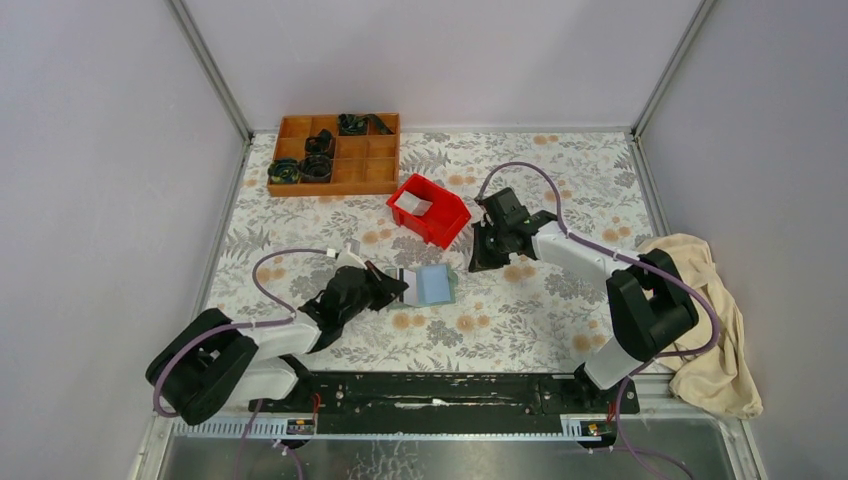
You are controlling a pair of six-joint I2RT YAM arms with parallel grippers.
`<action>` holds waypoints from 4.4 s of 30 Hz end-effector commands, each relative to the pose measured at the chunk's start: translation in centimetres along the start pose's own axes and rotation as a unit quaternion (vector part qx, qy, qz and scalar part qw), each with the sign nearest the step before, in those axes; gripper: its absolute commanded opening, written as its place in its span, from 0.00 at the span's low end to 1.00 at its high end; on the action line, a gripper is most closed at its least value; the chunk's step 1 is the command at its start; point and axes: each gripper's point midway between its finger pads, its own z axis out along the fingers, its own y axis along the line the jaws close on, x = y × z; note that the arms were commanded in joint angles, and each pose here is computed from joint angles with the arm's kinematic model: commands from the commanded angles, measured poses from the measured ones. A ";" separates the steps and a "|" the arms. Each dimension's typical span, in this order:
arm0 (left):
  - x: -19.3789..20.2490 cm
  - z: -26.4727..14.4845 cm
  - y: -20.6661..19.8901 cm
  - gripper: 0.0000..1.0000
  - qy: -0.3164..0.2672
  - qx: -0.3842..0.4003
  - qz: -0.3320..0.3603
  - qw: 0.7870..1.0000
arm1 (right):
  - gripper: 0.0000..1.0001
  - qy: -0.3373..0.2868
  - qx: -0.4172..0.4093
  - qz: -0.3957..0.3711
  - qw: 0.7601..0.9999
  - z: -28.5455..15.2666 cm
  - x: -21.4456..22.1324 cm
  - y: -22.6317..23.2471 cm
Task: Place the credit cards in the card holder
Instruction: Insert the credit card into the card holder.
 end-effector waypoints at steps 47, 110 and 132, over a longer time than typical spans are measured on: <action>0.2 4.4 -0.2 0.00 -0.046 0.069 -0.071 0.994 | 0.00 0.074 0.064 -0.011 0.995 4.5 3.8 -1.7; -0.9 5.4 0.5 0.00 -0.005 0.093 0.014 0.996 | 0.02 0.118 0.091 -0.043 0.988 6.2 6.0 -1.6; -1.2 4.1 -0.6 0.00 -0.002 0.118 0.001 0.993 | 0.04 0.110 0.116 -0.050 0.986 5.8 6.0 -2.7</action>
